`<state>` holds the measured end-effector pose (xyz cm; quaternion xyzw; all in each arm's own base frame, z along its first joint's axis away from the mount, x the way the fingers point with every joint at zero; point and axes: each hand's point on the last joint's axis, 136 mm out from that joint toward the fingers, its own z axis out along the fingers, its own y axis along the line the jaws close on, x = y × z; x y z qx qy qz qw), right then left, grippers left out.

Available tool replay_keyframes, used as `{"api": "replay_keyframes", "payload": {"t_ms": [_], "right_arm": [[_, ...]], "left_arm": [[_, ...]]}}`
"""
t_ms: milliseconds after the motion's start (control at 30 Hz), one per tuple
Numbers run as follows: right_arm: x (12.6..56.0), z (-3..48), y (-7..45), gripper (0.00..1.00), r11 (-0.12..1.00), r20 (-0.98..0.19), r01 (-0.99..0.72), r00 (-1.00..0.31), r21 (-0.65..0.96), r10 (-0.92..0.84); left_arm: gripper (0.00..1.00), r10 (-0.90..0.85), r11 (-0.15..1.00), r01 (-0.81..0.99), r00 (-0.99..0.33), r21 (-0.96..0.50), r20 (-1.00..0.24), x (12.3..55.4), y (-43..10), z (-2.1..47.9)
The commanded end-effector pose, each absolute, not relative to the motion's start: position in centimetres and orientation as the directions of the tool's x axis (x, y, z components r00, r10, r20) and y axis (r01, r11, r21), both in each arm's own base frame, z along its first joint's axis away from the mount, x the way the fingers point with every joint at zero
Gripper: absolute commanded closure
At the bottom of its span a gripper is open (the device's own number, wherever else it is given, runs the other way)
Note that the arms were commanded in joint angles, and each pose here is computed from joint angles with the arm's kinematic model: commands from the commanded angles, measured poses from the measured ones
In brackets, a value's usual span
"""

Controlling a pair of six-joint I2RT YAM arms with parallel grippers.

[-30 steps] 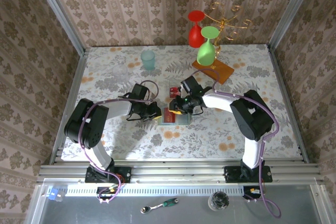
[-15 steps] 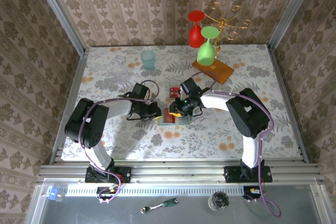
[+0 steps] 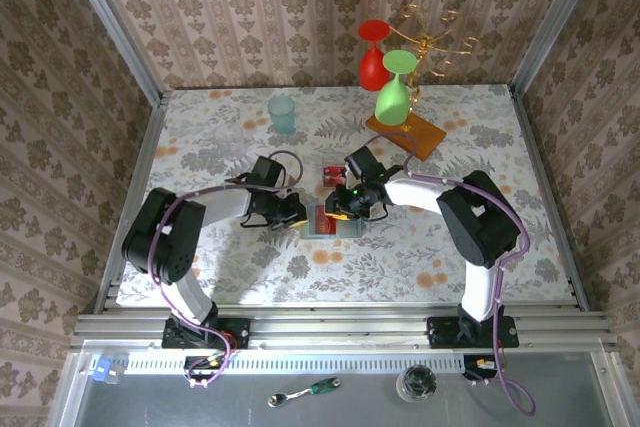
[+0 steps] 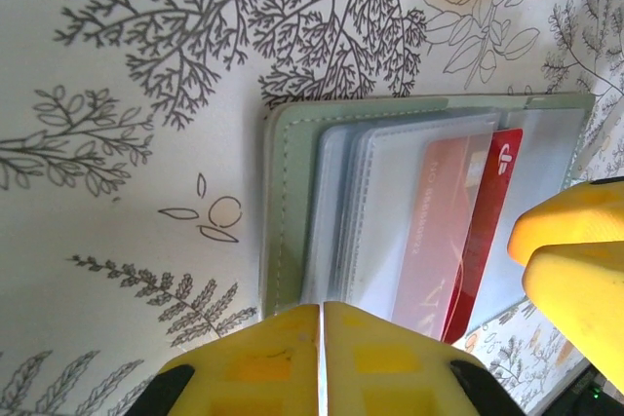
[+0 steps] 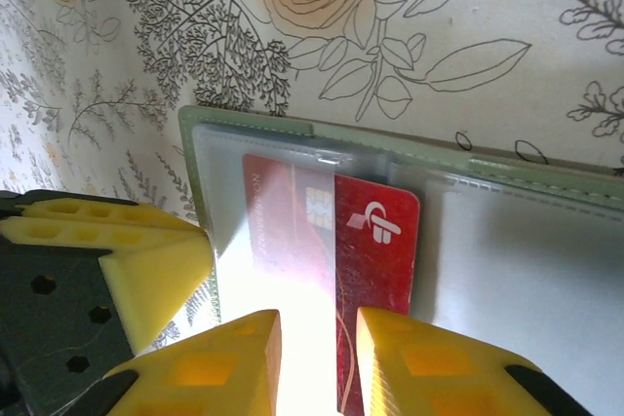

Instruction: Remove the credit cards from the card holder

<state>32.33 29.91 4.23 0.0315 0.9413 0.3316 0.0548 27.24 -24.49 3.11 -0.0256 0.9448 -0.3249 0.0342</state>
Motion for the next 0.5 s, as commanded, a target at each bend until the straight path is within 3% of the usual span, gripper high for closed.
{"api": "replay_keyframes", "payload": {"t_ms": [0, 467], "right_arm": [[32.5, 5.6, 29.4, 0.71, 0.782, -0.114, 0.009, -0.988, 0.623, 0.102], [32.2, 4.4, 28.5, 0.71, 0.787, -0.084, 0.043, -0.989, 0.615, 0.12]], "left_arm": [[0.89, -0.052, 0.78, 0.017, -0.994, -0.626, -0.093, 27.9, -24.9, 5.1], [0.93, 0.006, 0.77, 0.054, -0.997, -0.635, -0.077, 27.4, -27.2, 4.6]]}}
